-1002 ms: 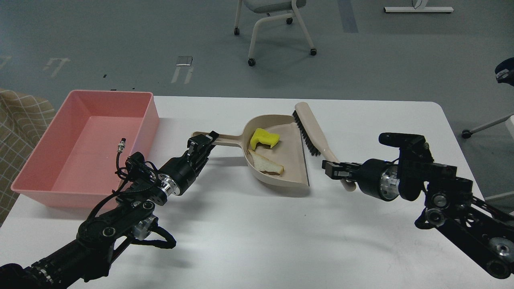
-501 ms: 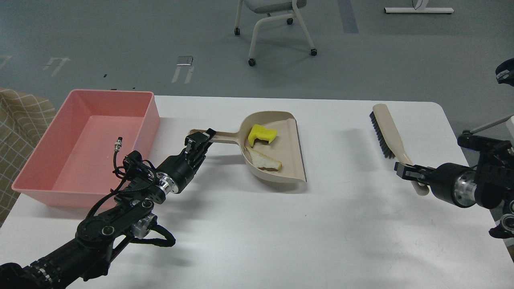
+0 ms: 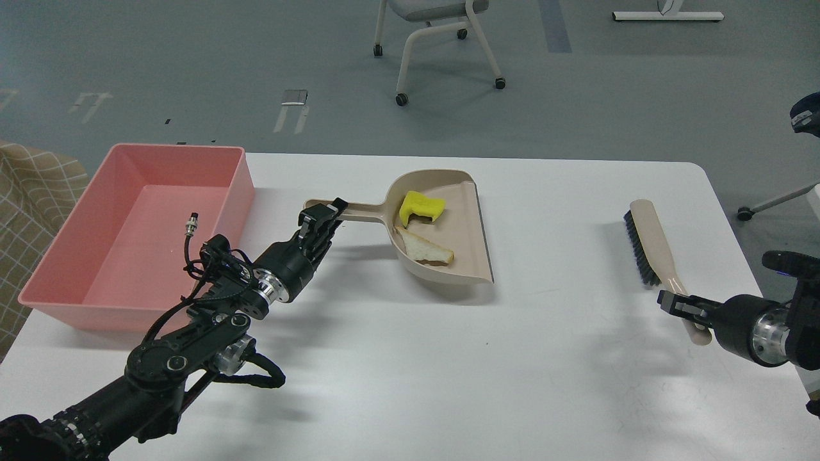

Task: Sweep and dump garbage into bin
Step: 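Lift the brush away and set it down on the table, then lift the loaded dustpan with the left gripper over the pink bin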

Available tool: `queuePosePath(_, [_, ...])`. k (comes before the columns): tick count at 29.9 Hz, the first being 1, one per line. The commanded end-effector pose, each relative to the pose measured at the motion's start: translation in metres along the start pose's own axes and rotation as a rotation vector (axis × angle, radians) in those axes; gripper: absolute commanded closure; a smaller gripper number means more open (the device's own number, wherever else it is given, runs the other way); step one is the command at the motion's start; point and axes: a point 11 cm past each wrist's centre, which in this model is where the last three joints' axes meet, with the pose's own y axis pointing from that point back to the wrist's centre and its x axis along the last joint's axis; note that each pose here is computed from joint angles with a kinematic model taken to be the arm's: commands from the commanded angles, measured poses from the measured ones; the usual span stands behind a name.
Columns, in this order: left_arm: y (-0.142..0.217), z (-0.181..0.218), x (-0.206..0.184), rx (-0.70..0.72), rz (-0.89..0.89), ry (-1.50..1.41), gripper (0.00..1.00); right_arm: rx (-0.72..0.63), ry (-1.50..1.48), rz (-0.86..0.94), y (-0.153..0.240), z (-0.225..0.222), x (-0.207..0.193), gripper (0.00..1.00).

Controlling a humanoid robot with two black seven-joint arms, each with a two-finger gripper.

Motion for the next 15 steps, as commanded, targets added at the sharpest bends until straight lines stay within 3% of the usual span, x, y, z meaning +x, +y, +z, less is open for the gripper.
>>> queuePosePath(1, [0.0,-0.001,0.001,0.002,0.002,0.001,0.87,0.003,0.0,0.0,0.0,-0.001,0.0,0.66])
queuePosePath(3, [-0.001,0.001,0.0,-0.002,0.004,0.005,0.87,0.003,0.0,0.0,0.0,-0.001,0.0,0.61])
queuePosePath(10, [-0.002,0.009,0.002,-0.028,0.004,0.006,0.87,0.03,-0.047,0.041,0.005,-0.004,0.014,0.13])
queuePosePath(15, [-0.001,0.02,0.016,-0.053,0.031,0.021,0.87,0.082,-0.147,0.103,0.016,-0.007,0.039,0.07])
